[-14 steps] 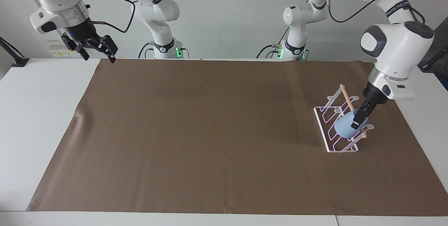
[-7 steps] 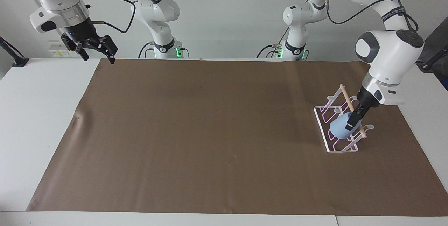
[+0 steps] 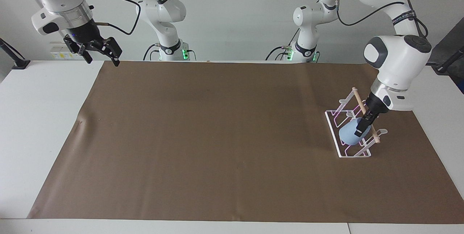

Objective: Hang cup on cup holder
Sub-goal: 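Lower the cup onto the wire rack with the left gripper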

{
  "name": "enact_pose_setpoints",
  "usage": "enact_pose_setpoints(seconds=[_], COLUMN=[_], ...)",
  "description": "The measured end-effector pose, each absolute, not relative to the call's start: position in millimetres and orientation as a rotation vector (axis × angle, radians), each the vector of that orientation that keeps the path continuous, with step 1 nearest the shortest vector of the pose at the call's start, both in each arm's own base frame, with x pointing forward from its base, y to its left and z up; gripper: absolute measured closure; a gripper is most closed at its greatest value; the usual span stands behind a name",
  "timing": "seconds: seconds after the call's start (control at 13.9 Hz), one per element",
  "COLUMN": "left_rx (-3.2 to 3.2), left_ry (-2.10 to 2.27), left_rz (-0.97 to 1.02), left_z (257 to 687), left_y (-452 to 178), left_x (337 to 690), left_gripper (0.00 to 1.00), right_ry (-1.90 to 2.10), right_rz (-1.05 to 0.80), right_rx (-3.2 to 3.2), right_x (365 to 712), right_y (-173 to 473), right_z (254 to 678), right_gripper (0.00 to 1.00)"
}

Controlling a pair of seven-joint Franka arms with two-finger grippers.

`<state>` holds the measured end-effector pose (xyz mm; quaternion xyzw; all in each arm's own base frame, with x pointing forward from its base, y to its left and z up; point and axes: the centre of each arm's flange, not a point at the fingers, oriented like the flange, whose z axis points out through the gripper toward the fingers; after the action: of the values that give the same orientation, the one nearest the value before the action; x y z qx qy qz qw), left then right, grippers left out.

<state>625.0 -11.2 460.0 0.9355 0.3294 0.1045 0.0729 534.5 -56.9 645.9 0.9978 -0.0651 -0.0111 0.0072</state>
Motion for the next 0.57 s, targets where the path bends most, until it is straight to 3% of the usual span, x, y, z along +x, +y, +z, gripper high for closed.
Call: enact_pose_setpoints(seconds=[0.22, 0.43, 0.57], left_rx=[2.809, 2.805, 2.803], left_ry=[0.991, 0.99, 0.989], left_rz=[0.318, 0.335, 0.349], left_z=[461.5, 468.6, 477.6], left_y=[-10.6, -10.4, -10.2], left_x=[624.9, 624.7, 622.7], left_gripper=[0.26, 0.02, 0.0], right_ry=[-0.203, -0.203, -0.203], right_rz=[0.0, -0.002, -0.001], right_rx=[3.12, 3.12, 3.12], right_x=[537.2, 537.4, 537.5], right_y=[-57.2, -57.2, -57.2], right_z=[646.8, 645.4, 645.2], right_gripper=[0.0, 0.0, 0.0])
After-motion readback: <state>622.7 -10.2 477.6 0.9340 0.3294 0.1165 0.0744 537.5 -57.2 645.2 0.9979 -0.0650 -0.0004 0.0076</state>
